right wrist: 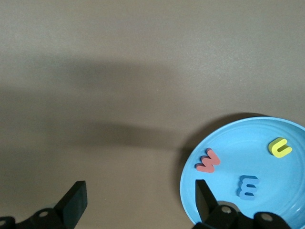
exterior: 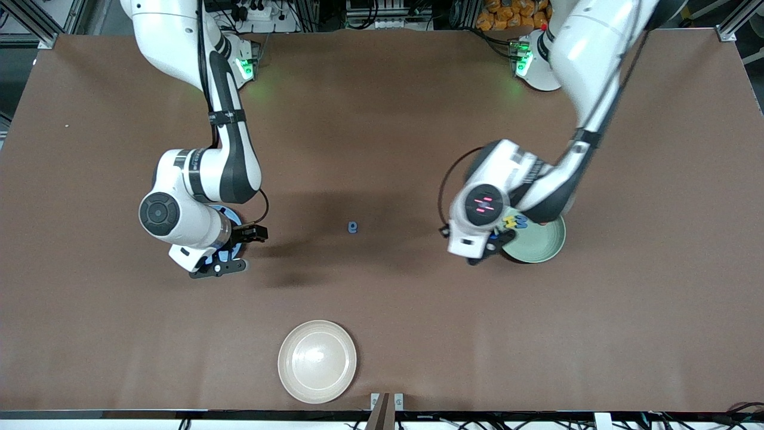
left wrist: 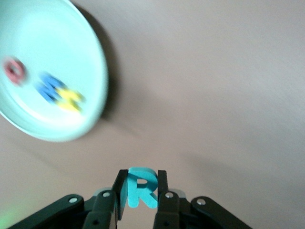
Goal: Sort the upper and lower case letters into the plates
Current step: 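Carry the teal R to the green plate with the left gripper, then release the R in the green plate while the right gripper grasps the a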
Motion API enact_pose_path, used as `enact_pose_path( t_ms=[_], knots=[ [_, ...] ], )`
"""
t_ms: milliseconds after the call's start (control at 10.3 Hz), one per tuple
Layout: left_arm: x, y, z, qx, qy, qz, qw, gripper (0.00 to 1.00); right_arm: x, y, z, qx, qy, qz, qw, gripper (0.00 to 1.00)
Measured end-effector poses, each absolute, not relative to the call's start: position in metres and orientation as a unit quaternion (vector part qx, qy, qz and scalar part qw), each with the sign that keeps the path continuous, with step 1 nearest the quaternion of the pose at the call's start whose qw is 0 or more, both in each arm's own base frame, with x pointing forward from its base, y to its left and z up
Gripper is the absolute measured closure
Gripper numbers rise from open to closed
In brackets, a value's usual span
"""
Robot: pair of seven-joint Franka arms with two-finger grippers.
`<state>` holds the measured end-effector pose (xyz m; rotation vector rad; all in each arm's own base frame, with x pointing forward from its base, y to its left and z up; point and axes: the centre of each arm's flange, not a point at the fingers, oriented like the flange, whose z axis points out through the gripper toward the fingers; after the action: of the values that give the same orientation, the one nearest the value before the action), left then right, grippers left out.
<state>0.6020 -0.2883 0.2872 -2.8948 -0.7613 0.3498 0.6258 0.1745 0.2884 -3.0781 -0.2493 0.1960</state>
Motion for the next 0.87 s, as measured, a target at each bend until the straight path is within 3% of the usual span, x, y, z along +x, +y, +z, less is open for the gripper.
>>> enact_pose_path(
  t_ms=[291,872],
  knots=[
    [0.613,-0.176,0.264,-0.962,-0.215,0.155,0.060,0.71,0.622,0.207,0.295,-0.995,-0.066,0.057,0.045,0.00],
    [0.571,-0.134,0.206,-0.967,-0.194,0.155,0.051,0.71,0.594,0.348,0.276,-0.995,0.029,0.067,0.066,0.00]
  ],
)
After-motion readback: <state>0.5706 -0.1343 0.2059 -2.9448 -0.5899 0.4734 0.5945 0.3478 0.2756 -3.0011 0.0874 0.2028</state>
